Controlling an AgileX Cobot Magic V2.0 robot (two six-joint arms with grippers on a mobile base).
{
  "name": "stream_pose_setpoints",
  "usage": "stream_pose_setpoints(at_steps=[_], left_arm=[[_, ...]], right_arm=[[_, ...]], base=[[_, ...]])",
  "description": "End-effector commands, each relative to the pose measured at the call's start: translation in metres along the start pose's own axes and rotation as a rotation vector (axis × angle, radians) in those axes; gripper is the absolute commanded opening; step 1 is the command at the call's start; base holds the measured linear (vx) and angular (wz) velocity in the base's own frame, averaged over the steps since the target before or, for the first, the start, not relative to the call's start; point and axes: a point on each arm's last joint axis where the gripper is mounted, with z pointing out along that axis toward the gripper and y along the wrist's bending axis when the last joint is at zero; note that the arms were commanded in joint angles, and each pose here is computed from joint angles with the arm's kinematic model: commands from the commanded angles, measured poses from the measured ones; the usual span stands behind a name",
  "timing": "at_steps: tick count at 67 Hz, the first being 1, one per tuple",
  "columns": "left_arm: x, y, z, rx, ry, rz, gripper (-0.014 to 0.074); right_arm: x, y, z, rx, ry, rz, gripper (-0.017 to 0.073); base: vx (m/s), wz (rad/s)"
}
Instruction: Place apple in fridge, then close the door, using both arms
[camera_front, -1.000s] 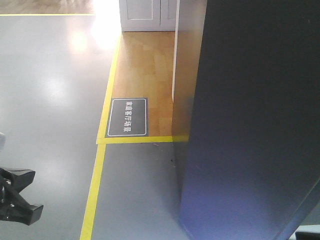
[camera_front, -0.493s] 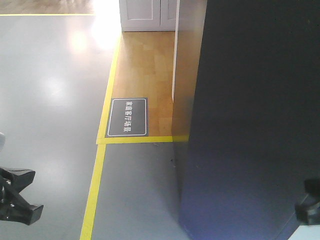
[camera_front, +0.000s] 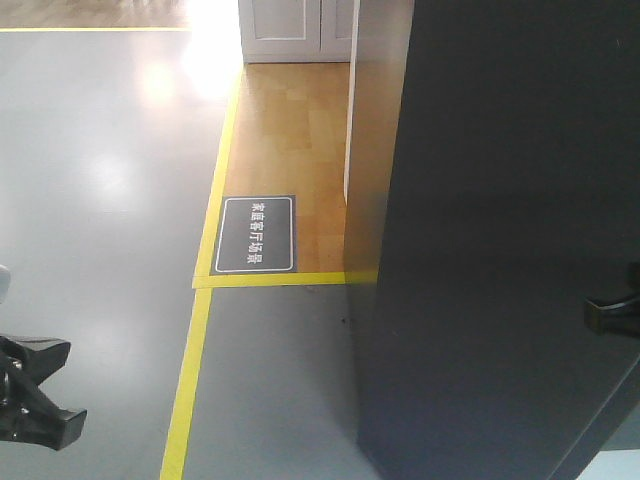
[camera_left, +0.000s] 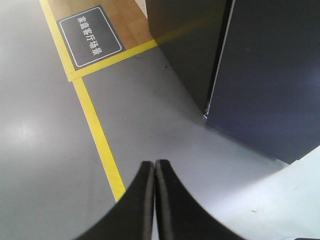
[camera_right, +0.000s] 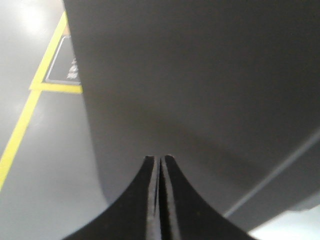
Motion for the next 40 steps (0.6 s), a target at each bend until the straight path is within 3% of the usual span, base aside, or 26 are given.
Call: stream_pose_setpoints(at_steps=[1,29,40], left_arm=[[-0.011,0.0,-0.006,0.01,-0.083,-0.007,-0.0006],[-0.011,0.0,-0.006,0.009,-0.082,-0.007,-0.0006],[-0.011,0.0,-0.006,0.01,-0.083,-0.007,-0.0006]], right_arm=[[-0.019,-0.001,0.0,0.01,-0.121,-0.026,-0.0004],[-0.046,-0.009,0.02,0.145,-0.108,-0.097,-0.0003],[-0.055,-0.024,0.031,0.199,-0.094,-0.047,-0.0003]], base=[[0.0,0.0],[0.0,0.0],[0.0,0.0]])
